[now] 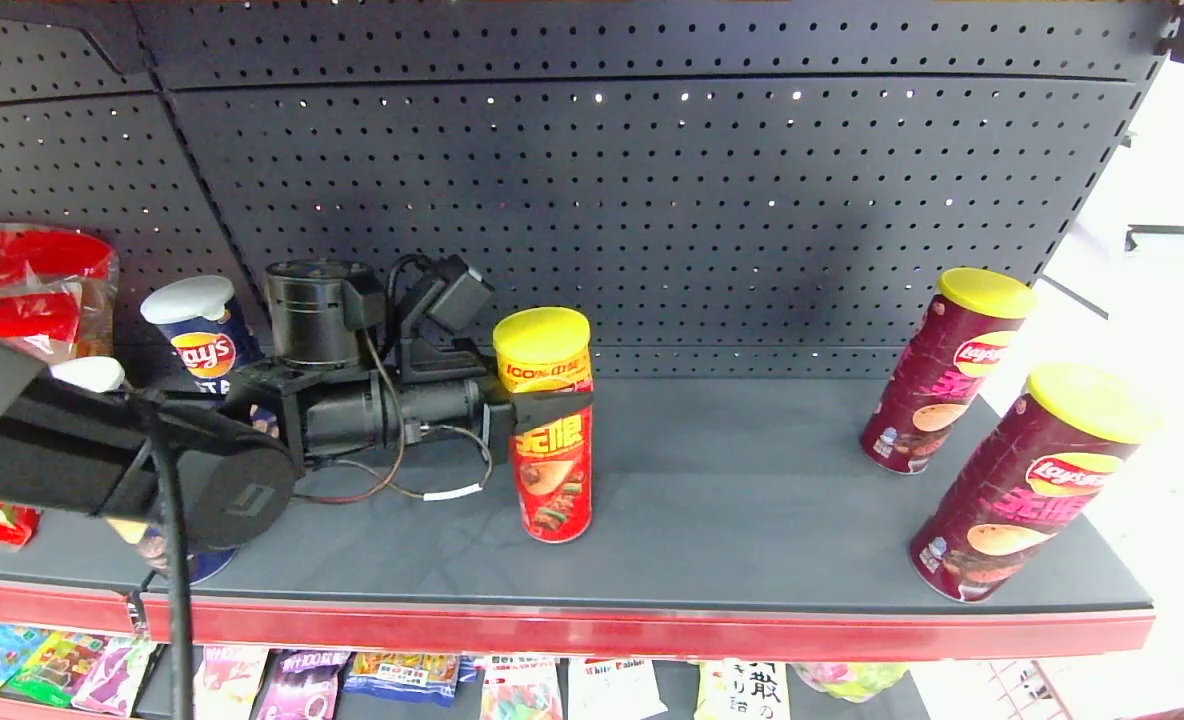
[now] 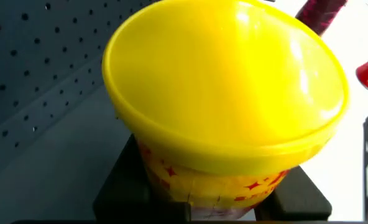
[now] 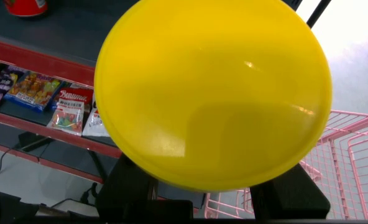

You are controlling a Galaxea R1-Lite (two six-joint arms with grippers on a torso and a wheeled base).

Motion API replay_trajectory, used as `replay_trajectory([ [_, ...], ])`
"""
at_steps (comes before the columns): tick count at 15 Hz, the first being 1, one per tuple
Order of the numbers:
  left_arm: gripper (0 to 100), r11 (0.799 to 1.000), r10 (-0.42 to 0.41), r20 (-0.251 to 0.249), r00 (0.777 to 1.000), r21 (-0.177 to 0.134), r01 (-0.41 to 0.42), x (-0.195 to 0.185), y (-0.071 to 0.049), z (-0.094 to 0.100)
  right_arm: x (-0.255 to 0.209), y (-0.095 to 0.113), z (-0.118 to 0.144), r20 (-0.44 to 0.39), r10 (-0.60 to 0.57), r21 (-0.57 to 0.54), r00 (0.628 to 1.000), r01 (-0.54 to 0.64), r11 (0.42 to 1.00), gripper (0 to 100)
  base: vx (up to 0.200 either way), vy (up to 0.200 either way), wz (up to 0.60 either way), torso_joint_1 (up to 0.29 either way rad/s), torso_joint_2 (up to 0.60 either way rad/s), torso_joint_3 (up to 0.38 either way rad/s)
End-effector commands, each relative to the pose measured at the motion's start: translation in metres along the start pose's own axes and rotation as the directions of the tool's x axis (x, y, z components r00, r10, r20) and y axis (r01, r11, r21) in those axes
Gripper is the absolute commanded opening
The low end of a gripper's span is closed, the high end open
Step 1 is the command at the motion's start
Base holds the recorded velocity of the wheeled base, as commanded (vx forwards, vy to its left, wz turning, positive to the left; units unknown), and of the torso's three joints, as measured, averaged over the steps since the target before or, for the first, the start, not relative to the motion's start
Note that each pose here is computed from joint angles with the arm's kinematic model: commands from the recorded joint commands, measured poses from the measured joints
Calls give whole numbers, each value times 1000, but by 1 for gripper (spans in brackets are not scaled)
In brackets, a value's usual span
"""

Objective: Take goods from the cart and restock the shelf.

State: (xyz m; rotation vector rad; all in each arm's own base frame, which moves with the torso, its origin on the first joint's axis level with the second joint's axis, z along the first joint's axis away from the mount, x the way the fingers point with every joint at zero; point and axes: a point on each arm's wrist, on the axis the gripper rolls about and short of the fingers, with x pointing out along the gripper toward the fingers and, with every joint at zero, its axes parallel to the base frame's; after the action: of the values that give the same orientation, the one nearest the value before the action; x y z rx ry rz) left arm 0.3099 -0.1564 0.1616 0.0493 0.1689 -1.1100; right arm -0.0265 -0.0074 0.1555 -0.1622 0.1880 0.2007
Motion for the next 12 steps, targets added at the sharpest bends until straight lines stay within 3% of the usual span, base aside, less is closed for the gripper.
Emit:
replay_trajectory([
  [1, 0, 1000, 3, 17, 1000, 13, -3, -22, -17, 9, 0, 0, 0, 0, 1, 0, 1000, -1, 1000, 0, 0, 0, 0, 0, 0, 0],
  [9, 0, 1000, -14, -36, 999, -26, 13, -65, -56, -11, 0, 0, -1, 0, 2, 0, 1000, -2, 1000, 0, 0, 0, 0, 0, 0, 0],
  [12, 0, 999, -13, -48, 999, -31, 11, -67, -58, -16, 0, 0, -1, 0, 2, 0, 1000, -2, 1000, 0, 0, 0, 0, 0, 0, 0],
])
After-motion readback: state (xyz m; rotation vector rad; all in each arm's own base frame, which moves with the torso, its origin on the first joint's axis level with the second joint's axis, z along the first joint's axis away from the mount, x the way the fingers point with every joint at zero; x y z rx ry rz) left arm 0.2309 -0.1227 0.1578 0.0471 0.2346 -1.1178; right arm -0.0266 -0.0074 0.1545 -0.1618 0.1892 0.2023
